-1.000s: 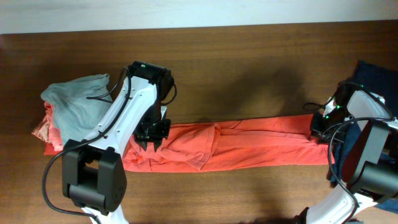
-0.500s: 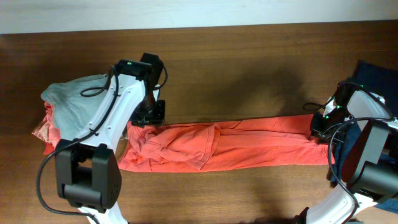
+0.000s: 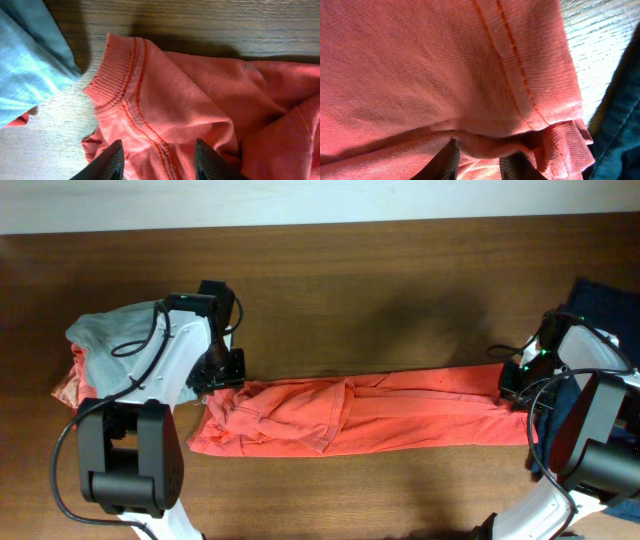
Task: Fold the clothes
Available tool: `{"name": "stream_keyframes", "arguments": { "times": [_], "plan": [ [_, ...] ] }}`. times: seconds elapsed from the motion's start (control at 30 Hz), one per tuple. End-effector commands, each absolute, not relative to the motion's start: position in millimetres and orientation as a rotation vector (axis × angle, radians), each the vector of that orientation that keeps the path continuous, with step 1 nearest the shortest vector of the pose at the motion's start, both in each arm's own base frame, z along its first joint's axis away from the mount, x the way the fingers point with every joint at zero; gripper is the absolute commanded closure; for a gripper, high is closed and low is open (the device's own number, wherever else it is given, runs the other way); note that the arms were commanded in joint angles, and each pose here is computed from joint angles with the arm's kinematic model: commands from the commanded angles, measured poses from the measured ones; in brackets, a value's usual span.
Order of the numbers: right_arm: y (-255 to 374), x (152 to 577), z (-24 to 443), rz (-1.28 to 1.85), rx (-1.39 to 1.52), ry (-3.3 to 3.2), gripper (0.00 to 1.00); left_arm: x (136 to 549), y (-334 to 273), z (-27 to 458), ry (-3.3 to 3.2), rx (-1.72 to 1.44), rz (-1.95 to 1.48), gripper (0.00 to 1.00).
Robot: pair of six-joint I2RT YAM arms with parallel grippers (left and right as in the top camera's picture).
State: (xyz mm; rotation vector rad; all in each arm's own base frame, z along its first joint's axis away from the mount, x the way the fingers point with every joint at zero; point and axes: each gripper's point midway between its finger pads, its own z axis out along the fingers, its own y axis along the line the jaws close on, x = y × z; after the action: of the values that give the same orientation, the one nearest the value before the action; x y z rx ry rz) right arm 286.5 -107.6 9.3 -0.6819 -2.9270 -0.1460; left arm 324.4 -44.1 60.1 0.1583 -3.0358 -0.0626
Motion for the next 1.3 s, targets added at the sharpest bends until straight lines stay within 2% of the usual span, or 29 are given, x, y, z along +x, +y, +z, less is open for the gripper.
{"name": "stream_keyframes", "arguments": {
  "times": [0.0,0.23,0.3,0.4,0.43,0.6,0.8,1.17,1.27],
  "plan": [
    [-105.1,284.0,5.7,-0.157,-0.691,-2.910,0.68,324.2,-39.0,58.3,-3.032,0.181,-0.079,0.54],
    [-105.1,284.0,5.7,-0.157,-0.692,-2.910,0.68,320.4,-38.6,41.8,-3.034,0.182,-0.078,0.54],
    [-105.1,284.0,5.7,-0.157,-0.691,-2.910,0.68,320.9,-38.7,38.3,-3.041,0.182,-0.076,0.68],
    [-105.1,283.9,5.7,-0.157,-0.692,-2.910,0.68,319.3,-37.7,36.0,-3.038,0.182,-0.083,0.98],
    [-105.1,283.9,5.7,-0.157,-0.692,-2.910,0.68,318.5,-37.7,35.9,-3.035,0.181,-0.083,0.99],
    [-105.1,283.9,5.7,-0.157,-0.692,-2.910,0.68,304.5,-32.2,40.2,-2.981,0.192,-0.115,1.00],
    [-105.6,284.6,5.6,-0.156,-0.692,-2.913,0.68,270.1,17.5,57.4,-2.823,0.375,-0.480,1.00],
    [-105.3,284.6,5.6,-0.157,-0.692,-2.913,0.68,270.4,18.4,56.7,-2.824,0.382,-0.477,1.00],
    [-95.0,288.9,7.5,-0.255,-0.694,-2.916,0.71,271.4,18.2,56.4,-2.828,0.383,-0.475,1.00]
  ]
}}
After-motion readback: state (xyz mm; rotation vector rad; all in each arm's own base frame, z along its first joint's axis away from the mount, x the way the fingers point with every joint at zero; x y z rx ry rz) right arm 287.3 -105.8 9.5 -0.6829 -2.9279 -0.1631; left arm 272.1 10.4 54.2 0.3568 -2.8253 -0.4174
